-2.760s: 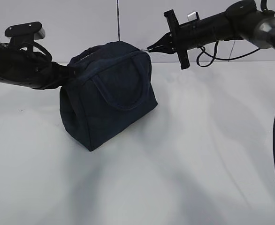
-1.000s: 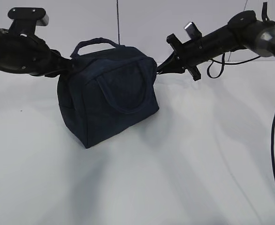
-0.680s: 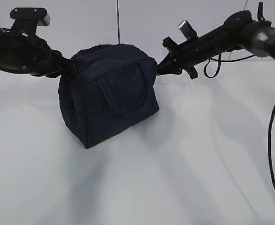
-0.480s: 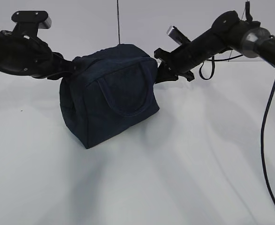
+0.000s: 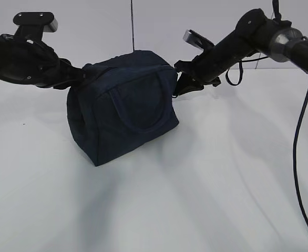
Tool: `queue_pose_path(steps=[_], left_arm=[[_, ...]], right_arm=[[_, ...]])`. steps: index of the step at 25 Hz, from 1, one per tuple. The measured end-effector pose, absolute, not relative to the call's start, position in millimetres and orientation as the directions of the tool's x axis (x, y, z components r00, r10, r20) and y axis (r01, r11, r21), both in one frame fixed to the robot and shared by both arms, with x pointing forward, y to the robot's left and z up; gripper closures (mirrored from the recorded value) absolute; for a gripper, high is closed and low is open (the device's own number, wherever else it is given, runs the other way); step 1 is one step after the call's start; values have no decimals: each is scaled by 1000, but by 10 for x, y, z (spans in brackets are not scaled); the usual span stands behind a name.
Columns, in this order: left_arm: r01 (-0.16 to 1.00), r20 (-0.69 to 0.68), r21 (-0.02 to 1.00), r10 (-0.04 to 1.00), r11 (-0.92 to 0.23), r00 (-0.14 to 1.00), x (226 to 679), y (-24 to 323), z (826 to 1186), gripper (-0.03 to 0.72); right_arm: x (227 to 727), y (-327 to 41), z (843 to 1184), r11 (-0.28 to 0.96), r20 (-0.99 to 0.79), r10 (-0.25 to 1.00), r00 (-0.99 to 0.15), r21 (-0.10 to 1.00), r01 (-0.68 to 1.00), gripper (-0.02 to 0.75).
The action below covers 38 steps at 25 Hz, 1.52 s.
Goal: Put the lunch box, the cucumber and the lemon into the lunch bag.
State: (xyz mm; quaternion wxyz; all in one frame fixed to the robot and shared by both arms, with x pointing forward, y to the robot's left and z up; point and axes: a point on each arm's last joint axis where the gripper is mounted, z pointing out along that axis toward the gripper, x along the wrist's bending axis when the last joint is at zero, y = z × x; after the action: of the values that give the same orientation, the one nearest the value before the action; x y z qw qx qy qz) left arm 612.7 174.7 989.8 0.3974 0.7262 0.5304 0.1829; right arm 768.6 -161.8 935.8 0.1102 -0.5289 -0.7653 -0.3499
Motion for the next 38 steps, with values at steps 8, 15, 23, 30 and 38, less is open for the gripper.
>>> queue_pose_path(steps=[8, 15, 23, 30, 38], left_arm=[[596, -120, 796, 937, -107, 328, 6169, 1793, 9920, 611], [528, -53, 845, 972, -78, 228, 6246, 1895, 9976, 610], [488, -19, 871, 988, -58, 153, 6293, 1969, 9997, 610], [548, -70, 833, 968, -77, 242, 6239, 1880, 9945, 610], [549, -6, 811, 935, -203, 354, 6200, 1836, 9911, 601]], right_arm=[[7692, -1649, 9543, 273, 461, 725, -512, 491, 828, 737], [7677, -1639, 9681, 259, 468, 715, -519, 512, 819, 737], [7670, -1597, 9725, 212, 529, 685, -500, 512, 832, 737], [7663, -1611, 9776, 210, 518, 699, -493, 511, 834, 735], [7639, -1628, 9933, 106, 574, 724, -383, 456, 884, 519]])
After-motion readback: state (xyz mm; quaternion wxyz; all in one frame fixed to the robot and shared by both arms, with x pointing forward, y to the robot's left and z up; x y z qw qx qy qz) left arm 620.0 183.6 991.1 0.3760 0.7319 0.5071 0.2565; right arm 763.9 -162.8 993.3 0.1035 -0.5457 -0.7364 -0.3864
